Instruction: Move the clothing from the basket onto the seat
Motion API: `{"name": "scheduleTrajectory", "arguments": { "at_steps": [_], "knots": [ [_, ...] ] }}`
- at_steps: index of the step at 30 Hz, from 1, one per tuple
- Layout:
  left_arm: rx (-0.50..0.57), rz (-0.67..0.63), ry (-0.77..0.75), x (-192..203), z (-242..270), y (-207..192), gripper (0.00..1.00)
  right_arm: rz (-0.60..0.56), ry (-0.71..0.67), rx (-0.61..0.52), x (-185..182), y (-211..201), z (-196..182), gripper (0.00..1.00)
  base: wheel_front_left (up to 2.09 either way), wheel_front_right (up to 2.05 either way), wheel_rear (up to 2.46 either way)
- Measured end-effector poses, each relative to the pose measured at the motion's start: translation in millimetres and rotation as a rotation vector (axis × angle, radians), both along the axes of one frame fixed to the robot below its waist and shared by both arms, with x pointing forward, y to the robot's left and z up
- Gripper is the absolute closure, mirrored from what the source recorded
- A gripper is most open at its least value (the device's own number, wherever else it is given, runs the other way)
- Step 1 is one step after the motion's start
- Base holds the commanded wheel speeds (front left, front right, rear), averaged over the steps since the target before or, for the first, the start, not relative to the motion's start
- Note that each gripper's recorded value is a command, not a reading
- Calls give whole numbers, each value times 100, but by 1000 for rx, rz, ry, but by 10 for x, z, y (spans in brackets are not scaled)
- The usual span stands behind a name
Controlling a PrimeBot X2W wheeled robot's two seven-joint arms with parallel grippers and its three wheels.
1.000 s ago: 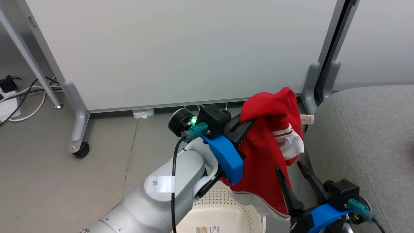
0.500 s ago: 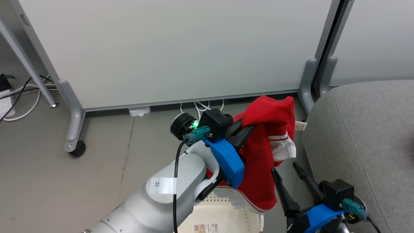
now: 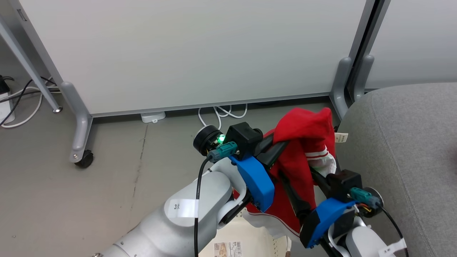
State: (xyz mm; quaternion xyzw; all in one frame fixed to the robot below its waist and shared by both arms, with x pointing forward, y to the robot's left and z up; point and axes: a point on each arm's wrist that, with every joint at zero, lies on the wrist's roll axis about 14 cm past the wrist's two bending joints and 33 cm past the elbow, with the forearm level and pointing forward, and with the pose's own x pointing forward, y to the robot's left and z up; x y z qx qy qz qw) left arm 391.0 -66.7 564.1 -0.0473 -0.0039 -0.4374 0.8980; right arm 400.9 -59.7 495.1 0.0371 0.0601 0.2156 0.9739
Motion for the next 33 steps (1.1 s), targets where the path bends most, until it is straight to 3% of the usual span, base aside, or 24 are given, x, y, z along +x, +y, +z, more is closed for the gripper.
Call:
{"name": "scheduleTrajectory", "arguments": {
  "at_steps": [10, 11, 12, 13, 33],
  "knots": [
    [0, -14, 1, -36, -1, -29, 100, 87, 15, -29, 118, 240, -19, 0, 0, 0, 0],
    [1, -15, -1, -41, 5, -32, 100, 91, 11, -26, 127, 253, -1, 35, 0, 0, 0],
    [1, -16, -2, -45, 11, -35, 100, 93, 5, -23, 137, 262, 16, 82, 0, 0, 0],
    [1, -16, -4, -48, 16, -36, 100, 96, -1, -22, 141, 270, 28, 100, 0, 0, 0],
    [4, -29, -13, -81, 52, -93, 100, 67, -15, 4, 130, 147, 25, 100, 0, 0, 0]
  ]
}}
